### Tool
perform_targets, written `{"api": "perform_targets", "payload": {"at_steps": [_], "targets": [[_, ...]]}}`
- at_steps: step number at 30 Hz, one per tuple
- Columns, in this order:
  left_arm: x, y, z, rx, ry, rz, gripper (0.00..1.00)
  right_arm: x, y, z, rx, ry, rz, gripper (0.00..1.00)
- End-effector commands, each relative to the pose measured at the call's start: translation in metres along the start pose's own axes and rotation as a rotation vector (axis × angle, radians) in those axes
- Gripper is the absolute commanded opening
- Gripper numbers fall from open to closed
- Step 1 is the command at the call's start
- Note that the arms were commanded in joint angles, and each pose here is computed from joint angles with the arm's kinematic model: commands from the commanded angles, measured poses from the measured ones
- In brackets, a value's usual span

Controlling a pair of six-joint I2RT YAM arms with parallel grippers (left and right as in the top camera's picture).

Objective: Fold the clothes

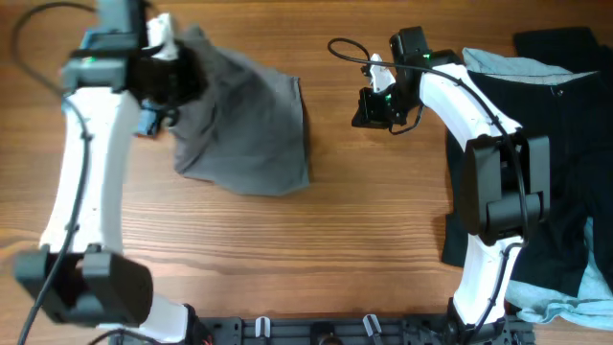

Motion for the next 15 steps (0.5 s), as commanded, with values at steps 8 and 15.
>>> {"api": "perform_targets", "payload": {"at_steps": [8, 15], "targets": [[-0.09, -0.111, -0.071, 0.191, -0.115, -0.012, 1.0, -0.004, -0.004, 0.001, 0.002, 0.006, -0.01, 0.13], [-0.044, 0.011, 0.0, -0.039, -0.06, 0.001, 0.97, 0.034, 0.022, 0.01, -0.076, 0.199, 0.162, 0.28]]}}
Point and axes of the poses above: each gripper's point midway between its finger pads, its own y axis back along the fingers, its own x axis along the line the jaws close on, z = x × y, the point moved 4 cm from there along y, back along the fingers, and after that the axes turned 4 degrees about y, right-handed, at the moved point
